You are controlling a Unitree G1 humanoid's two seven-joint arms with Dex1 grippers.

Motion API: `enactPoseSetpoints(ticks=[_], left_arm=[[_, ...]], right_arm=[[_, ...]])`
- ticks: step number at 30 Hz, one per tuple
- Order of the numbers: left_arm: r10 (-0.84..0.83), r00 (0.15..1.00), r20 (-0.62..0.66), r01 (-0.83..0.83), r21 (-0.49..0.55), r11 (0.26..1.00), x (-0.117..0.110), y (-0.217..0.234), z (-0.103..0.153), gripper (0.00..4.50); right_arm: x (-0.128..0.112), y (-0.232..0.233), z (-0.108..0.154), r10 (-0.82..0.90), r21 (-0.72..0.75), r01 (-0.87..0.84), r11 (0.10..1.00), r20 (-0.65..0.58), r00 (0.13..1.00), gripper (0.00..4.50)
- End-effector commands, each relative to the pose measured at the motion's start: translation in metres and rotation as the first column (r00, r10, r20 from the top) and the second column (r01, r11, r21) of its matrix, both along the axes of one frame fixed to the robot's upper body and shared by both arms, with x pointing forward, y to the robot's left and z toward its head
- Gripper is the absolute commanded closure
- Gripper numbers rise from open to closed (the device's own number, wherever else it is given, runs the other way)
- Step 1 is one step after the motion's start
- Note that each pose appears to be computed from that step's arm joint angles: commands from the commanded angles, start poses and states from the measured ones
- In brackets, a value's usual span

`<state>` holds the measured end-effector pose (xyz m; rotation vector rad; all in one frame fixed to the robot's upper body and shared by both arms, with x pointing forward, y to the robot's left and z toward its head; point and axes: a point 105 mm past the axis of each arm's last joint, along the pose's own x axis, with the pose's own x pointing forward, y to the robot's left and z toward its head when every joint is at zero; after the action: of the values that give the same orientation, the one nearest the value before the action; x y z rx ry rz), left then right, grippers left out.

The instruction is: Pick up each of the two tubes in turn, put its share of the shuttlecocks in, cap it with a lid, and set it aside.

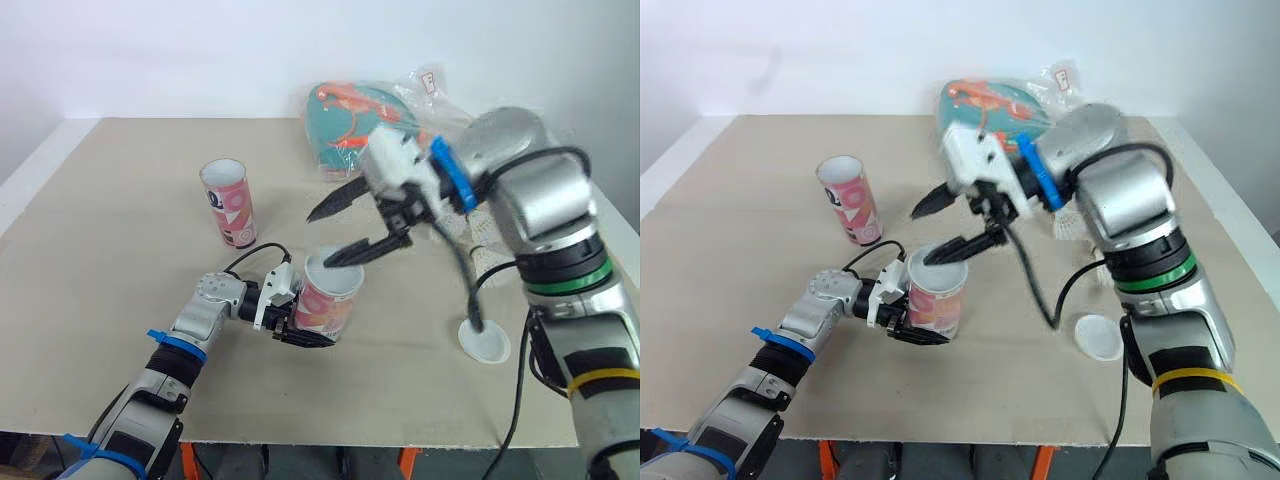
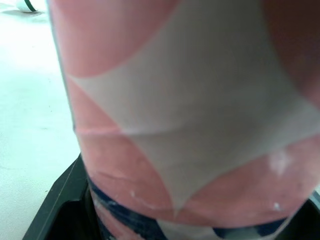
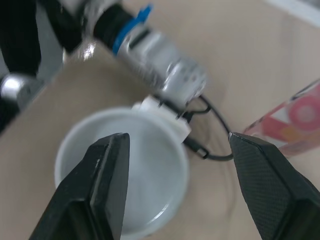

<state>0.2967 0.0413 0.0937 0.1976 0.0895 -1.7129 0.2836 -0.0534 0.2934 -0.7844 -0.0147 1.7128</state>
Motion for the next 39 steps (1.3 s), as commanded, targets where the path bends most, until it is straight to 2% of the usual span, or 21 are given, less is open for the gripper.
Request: enactPoseSetpoints(ticks=[1,2,3,6,12,17,19,22,24,28,31,32,33,35,36,37,39], left_arm=[[-0.001,1.000,-0.016,0.001,0.034,0.999,-0.002,0.004,-0.008,1.46],[-0.001,1.000,-0.015,0.001,0.034,0.999,-0.002,0.004,-0.007,1.46],[-0.001,1.000,-0.015,0.001,0.035,0.999,-0.002,0.004,-0.008,1.46],[0.000,1.000,-0.013,0.000,0.035,0.999,-0.002,0.004,-0.007,1.46],[0.006,1.000,-0.013,-0.006,0.036,0.999,-0.003,0.007,-0.008,1.46],[0.013,1.000,-0.014,-0.013,0.035,0.999,-0.003,0.008,-0.008,1.46],[0.018,1.000,-0.014,-0.018,0.031,0.999,-0.003,0.008,-0.007,1.46],[0.042,0.999,-0.034,-0.043,-0.035,0.998,0.000,0.004,0.004,1.46],[0.052,0.998,-0.039,-0.053,-0.050,0.997,0.001,0.004,0.008,1.46],[0.056,0.998,-0.028,-0.056,-0.025,0.998,-0.001,0.007,0.002,1.46],[0.055,0.998,-0.015,-0.055,-0.017,0.998,-0.003,0.007,-0.002,1.46],[0.055,0.998,-0.013,-0.056,-0.019,0.998,-0.003,0.006,-0.002,1.46],[0.055,0.998,-0.010,-0.056,-0.023,0.998,-0.003,0.005,-0.003,1.46],[0.056,0.998,0.001,-0.056,-0.031,0.998,-0.003,0.004,-0.003,1.46],[0.057,0.998,0.003,-0.057,-0.034,0.998,-0.002,0.003,-0.003,1.46],[0.058,0.998,0.012,-0.058,-0.038,0.998,-0.002,0.002,-0.002,1.46],[0.062,0.998,0.032,-0.061,-0.049,0.997,0.000,-0.001,-0.001,0.63]], right_arm=[[-0.011,-0.005,-0.003,0.050,-0.033,-0.050,0.998,-0.013,0.999,2.50],[-0.012,-0.005,-0.009,0.056,-0.055,-0.058,0.997,-0.020,0.998,2.78],[-0.012,-0.004,-0.014,0.061,-0.068,-0.063,0.996,-0.027,0.998,3.37],[-0.011,-0.002,-0.027,0.069,-0.105,-0.071,0.992,-0.031,0.997,4.44],[-0.004,0.007,-0.048,0.064,-0.182,-0.066,0.981,-0.014,0.998,4.44],[-0.010,0.007,-0.070,0.121,-0.290,-0.123,0.949,-0.025,0.992,4.44],[-0.004,0.006,-0.085,0.130,-0.353,-0.120,0.928,0.005,0.991,4.44],[0.015,0.007,-0.100,0.099,-0.402,-0.057,0.914,0.084,0.992,4.44],[0.013,0.014,-0.086,0.094,-0.317,-0.072,0.946,0.054,0.994,4.44],[0.005,0.015,-0.042,0.088,-0.112,-0.093,0.989,-0.053,0.995,4.44],[0.002,0.003,-0.011,0.068,0.023,-0.066,0.998,-0.125,0.990,3.82],[0.001,-0.002,-0.006,0.061,0.040,-0.056,0.998,-0.127,0.990,3.34],[0.001,-0.009,-0.001,0.044,0.051,-0.038,0.998,-0.126,0.991,3.34],[-0.003,-0.021,0.004,0.024,0.067,-0.015,0.998,-0.130,0.991,2.64],[-0.005,-0.025,0.007,0.014,0.080,-0.003,0.997,-0.135,0.991,2.07],[-0.008,-0.032,0.009,0.003,0.096,0.011,0.995,-0.139,0.990,1.72],[-0.013,-0.043,0.012,-0.028,0.120,0.045,0.992,-0.139,0.990,0.97]])
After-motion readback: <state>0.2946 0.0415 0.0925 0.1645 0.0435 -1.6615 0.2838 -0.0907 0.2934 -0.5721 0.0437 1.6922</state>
